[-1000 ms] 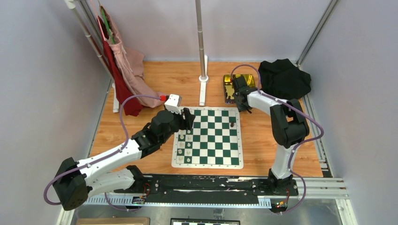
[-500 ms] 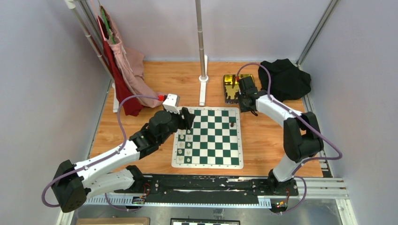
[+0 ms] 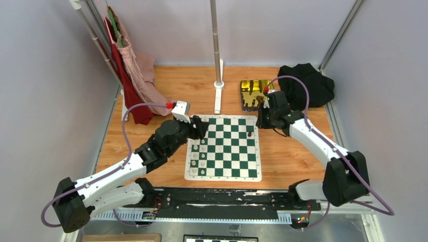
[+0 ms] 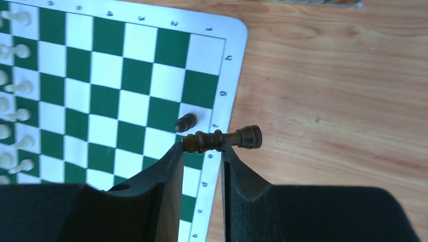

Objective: Set up the chess pieces on the board
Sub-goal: Place the chess piece on the chessboard.

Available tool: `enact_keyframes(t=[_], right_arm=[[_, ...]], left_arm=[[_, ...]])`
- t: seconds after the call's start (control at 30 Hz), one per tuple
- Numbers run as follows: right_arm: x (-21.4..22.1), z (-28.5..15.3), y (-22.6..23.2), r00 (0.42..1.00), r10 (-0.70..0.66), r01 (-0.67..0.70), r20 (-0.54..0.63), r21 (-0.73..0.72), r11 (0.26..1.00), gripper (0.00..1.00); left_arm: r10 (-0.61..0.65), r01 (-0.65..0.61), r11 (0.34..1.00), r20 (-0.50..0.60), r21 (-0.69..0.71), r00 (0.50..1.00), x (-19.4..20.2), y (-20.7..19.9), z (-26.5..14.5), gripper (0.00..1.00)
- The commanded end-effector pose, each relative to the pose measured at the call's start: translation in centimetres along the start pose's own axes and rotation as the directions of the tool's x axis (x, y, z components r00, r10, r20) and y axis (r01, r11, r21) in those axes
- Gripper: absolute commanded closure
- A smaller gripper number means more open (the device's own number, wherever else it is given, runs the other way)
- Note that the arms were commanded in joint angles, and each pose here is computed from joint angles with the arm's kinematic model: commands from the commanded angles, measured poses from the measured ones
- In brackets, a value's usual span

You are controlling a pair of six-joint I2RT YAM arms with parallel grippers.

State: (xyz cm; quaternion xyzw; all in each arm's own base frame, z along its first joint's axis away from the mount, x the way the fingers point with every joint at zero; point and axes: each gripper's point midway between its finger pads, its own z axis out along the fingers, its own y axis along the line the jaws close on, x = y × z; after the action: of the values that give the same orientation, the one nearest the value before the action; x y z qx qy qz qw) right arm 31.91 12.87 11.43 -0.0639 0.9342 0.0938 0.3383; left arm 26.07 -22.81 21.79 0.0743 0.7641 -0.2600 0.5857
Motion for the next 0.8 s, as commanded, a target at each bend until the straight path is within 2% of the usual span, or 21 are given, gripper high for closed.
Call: enact_keyframes(t=[0.0, 0.23, 0.5, 0.77], right_arm=[[0.6, -1.7, 2.5, 0.995, 0.097, -0.094, 0.02, -0.136, 0.986, 1.0], [2.1, -3.8, 4.4, 0.978, 0.205, -0.19, 0.03, -0.264, 0.946, 1.0], [3.7, -4.5, 6.0, 0.952, 0.305, -0.288, -0.017, -0.386, 0.877, 1.0], [5.0, -3.8, 6.5, 0.896, 0.434, -0.417, -0.089, -0.504, 0.756, 1.0]], left_arm=[[0.004, -0.005, 0.999, 0.024, 0.032, 1.0, -0.5, -0.5, -0.5, 0.36], [0.014, -0.015, 0.999, 0.02, 0.04, 1.0, -0.8, -0.7, -0.6, 0.37], [0.012, -0.013, 0.999, 0.021, 0.044, 1.0, -1.0, -0.9, -0.5, 0.38], [0.017, -0.018, 0.999, 0.009, 0.044, 1.0, -1.0, -1.0, -0.2, 0.38]])
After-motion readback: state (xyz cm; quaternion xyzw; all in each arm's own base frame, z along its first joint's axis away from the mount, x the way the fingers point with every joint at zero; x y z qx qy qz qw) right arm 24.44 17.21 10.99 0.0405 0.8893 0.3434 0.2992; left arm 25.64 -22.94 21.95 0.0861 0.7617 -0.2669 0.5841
